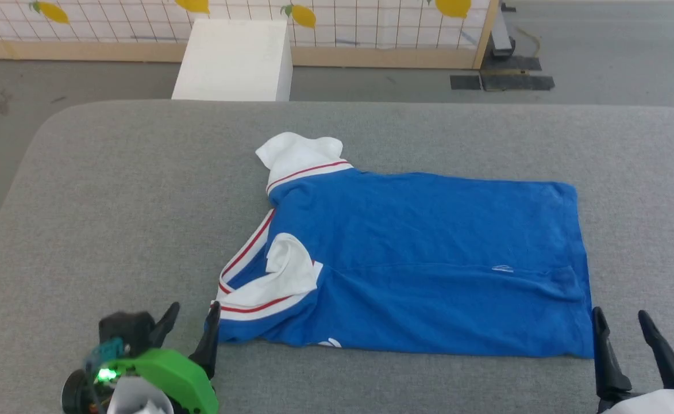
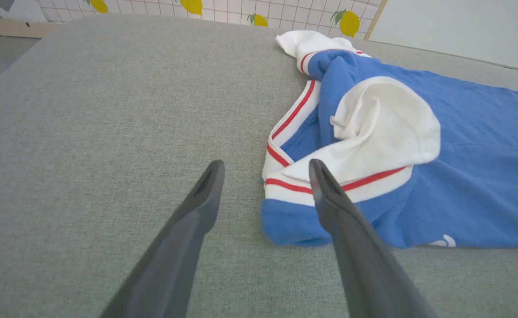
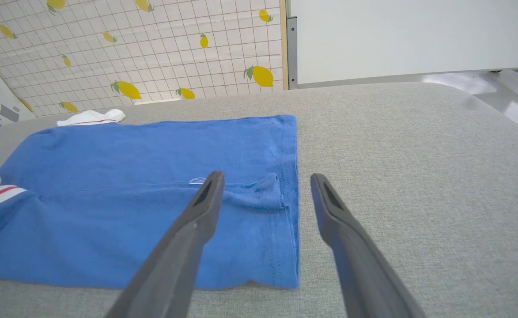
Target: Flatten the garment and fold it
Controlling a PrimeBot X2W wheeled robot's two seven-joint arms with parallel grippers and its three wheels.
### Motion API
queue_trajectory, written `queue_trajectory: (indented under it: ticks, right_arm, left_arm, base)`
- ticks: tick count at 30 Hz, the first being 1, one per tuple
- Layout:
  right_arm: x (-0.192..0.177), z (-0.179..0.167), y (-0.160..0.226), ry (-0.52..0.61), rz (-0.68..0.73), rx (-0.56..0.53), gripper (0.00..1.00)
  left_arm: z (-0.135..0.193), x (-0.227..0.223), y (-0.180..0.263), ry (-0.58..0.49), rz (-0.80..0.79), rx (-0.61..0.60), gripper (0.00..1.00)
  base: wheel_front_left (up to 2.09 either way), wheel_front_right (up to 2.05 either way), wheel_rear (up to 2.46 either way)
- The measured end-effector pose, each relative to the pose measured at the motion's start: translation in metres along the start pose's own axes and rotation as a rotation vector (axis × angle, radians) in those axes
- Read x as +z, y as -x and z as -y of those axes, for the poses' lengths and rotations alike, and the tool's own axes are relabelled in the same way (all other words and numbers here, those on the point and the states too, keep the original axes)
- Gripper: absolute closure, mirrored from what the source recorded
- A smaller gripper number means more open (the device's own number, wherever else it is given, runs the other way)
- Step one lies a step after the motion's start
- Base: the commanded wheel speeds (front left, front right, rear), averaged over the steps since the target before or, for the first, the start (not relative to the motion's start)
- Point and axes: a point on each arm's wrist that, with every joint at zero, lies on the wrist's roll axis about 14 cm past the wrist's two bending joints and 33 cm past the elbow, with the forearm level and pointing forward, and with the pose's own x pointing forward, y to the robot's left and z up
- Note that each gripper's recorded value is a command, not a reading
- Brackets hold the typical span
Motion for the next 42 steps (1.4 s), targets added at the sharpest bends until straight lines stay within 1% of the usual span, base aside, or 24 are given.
queue_trajectory:
  ticks: [5,7,9,12,15,16,18,21,24,27,32,34,36,42]
  right_arm:
    - [-0.007,-0.003,-0.001,-0.003,-0.029,0.008,0.0]
    - [-0.008,-0.003,-0.001,-0.004,-0.035,0.004,0.0]
    - [-0.009,-0.002,-0.001,-0.004,-0.04,0.001,0.0]
    - [-0.01,0.001,-0.002,-0.005,-0.044,-0.01,0.0]
    - [-0.009,0.004,-0.002,-0.004,-0.044,-0.02,0.0]
    - [-0.011,0.006,-0.001,-0.004,-0.053,-0.027,0.0]
    - [-0.012,0.007,-0.001,-0.004,-0.059,-0.029,0.0]
    - [-0.012,0.005,-0.002,0.006,-0.075,-0.023,0.0]
    - [-0.013,0.004,-0.007,0.023,-0.106,-0.015,0.0]
    - [-0.019,0.009,-0.013,0.04,-0.184,-0.011,0.0]
    - [-0.032,0.035,-0.018,0.052,-0.344,-0.067,0.0]
    - [-0.037,0.04,-0.02,0.056,-0.393,-0.076,0.0]
    - [-0.041,0.039,-0.022,0.068,-0.428,-0.068,0.0]
    - [-0.066,0.031,-0.024,0.05,-0.546,-0.046,0.0]
  left_arm:
    - [0.0,-0.033,-0.012,0.049,-0.213,-0.04,0.0]
    - [-0.001,-0.049,-0.013,0.045,-0.31,-0.043,0.0]
    - [-0.004,-0.059,-0.014,0.034,-0.373,-0.041,0.0]
    - [-0.005,-0.063,-0.02,0.059,-0.401,-0.04,0.0]
    - [0.0,-0.067,-0.026,0.085,-0.428,-0.06,0.0]
    - [0.011,-0.068,-0.03,0.081,-0.434,-0.1,1.0]
    - [0.017,-0.069,-0.032,0.082,-0.435,-0.123,1.0]
    - [0.022,-0.069,-0.033,0.114,-0.413,-0.138,1.0]
    - [0.02,-0.066,-0.034,0.126,-0.387,-0.132,1.0]
    - [0.019,-0.062,-0.035,0.134,-0.358,-0.127,1.0]
    - [0.017,-0.058,-0.035,0.136,-0.334,-0.119,1.0]
    - [0.017,-0.057,-0.034,0.137,-0.331,-0.116,1.0]
    - [0.015,-0.057,-0.033,0.139,-0.329,-0.111,1.0]
    - [0.012,-0.058,-0.03,0.146,-0.329,-0.098,1.0]
  base:
    - [0.0,0.0,0.0]
    - [0.0,0.0,0.0]
    - [0.0,0.0,0.0]
    - [0.0,0.0,0.0]
    - [0.0,0.0,0.0]
    - [0.0,0.0,0.0]
    - [0.0,0.0,0.0]
    - [0.0,0.0,0.0]
    - [0.0,0.0,0.0]
    - [0.0,0.0,0.0]
    - [0.0,0.0,0.0]
    - [0.0,0.0,0.0]
    - [0.0,0.0,0.0]
    - [0.0,0.0,0.0]
